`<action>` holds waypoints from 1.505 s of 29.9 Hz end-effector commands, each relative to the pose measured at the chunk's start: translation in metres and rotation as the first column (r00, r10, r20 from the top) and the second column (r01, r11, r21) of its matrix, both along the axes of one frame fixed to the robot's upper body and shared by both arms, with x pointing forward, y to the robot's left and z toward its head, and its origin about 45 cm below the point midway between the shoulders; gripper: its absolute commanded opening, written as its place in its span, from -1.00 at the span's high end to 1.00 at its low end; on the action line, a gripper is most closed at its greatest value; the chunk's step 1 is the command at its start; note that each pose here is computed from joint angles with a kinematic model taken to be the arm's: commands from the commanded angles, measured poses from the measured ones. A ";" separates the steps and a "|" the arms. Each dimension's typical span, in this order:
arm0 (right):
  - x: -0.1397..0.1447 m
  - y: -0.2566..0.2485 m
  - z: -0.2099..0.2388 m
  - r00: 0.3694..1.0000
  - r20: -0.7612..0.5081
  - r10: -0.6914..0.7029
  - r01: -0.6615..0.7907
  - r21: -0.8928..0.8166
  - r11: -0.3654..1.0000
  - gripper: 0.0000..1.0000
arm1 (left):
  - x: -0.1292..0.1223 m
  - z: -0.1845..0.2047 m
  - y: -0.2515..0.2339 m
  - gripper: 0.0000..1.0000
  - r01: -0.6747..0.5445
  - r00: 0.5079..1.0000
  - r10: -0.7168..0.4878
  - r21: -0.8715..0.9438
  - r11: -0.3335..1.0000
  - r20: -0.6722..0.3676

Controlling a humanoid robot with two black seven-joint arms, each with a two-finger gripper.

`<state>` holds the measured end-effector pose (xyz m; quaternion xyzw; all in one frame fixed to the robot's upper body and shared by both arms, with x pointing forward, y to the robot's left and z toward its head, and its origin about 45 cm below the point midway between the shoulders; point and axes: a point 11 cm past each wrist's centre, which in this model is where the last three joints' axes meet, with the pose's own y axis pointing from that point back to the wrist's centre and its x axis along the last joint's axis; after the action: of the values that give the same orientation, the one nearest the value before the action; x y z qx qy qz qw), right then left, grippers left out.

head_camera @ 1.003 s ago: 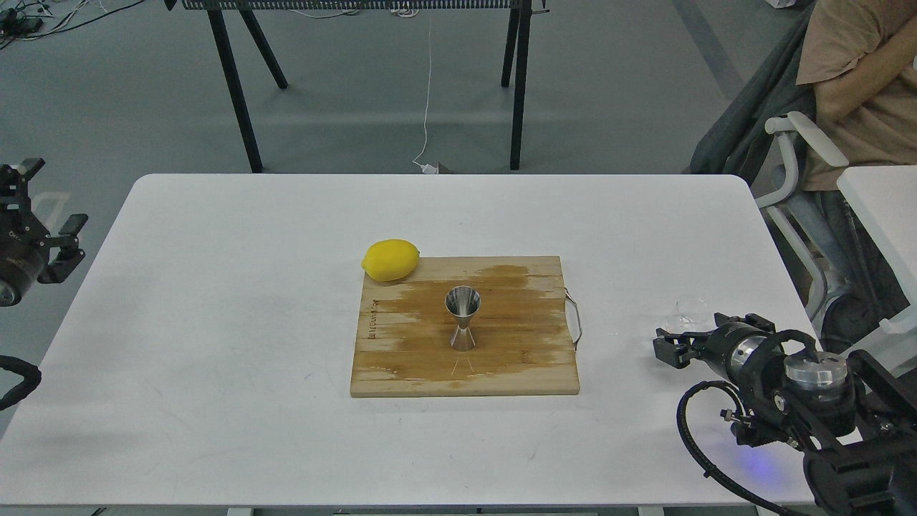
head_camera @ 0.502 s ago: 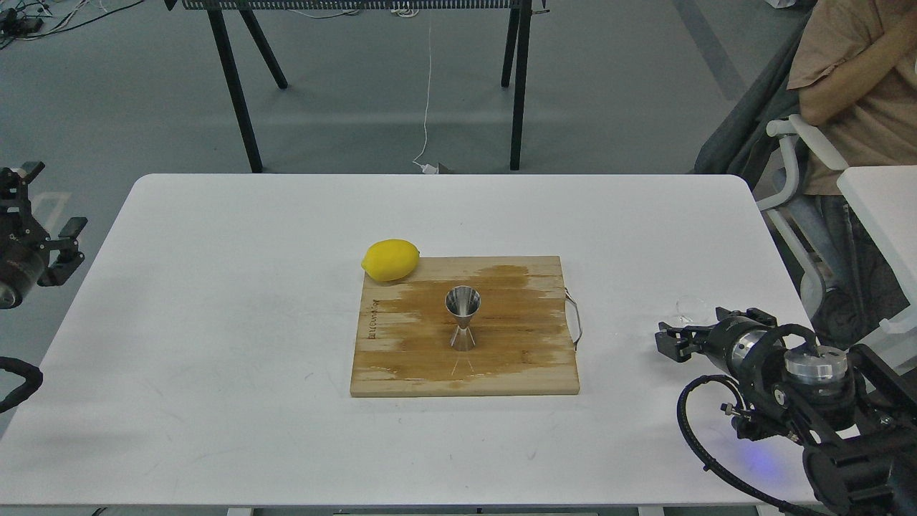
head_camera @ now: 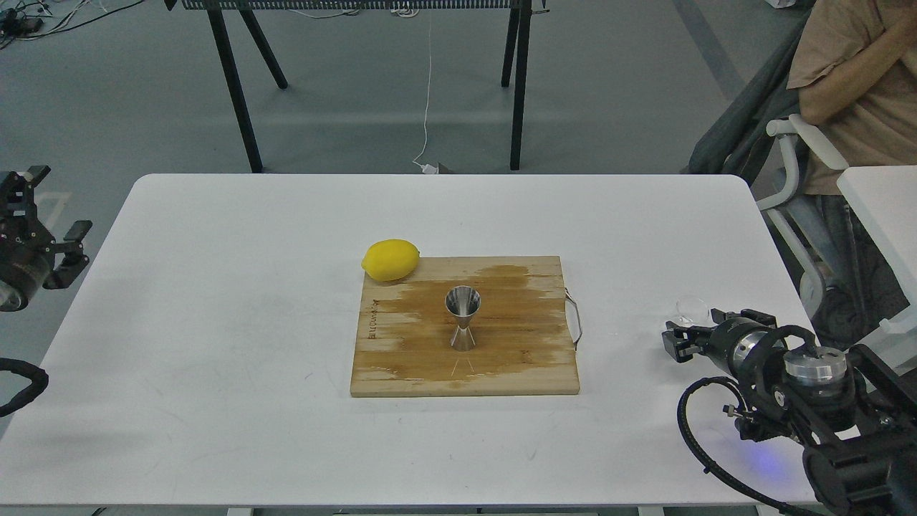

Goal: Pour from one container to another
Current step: 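Close the right gripper around the clear glass cup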

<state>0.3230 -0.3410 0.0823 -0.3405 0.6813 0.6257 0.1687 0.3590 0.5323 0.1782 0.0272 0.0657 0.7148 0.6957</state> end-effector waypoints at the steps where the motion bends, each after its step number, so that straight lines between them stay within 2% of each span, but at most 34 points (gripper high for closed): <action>1: 0.000 0.000 0.000 1.000 0.001 -0.002 0.002 -0.001 1.000 -0.45 | 0.000 0.000 0.001 -0.98 -0.003 1.000 0.003 0.000 1.000 -0.001; 9: 0.001 0.003 0.000 1.000 0.003 0.003 -0.003 0.003 1.000 -0.41 | 0.000 0.000 0.001 -0.98 -0.004 1.000 0.004 0.001 1.000 -0.001; 22: 0.000 0.005 -0.001 1.000 0.002 0.010 -0.010 -0.005 1.000 -0.20 | -0.001 -0.002 0.002 -0.98 -0.008 1.000 0.008 0.002 1.000 -0.005; 45: -0.001 0.006 -0.002 1.000 -0.001 0.015 -0.015 -0.010 1.000 -0.04 | -0.002 -0.003 0.003 -0.98 -0.015 1.000 0.015 0.003 1.000 -0.007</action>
<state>0.3223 -0.3356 0.0799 -0.3453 0.6818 0.6242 0.1620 0.3567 0.5358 0.1754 0.0308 0.0674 0.7199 0.6901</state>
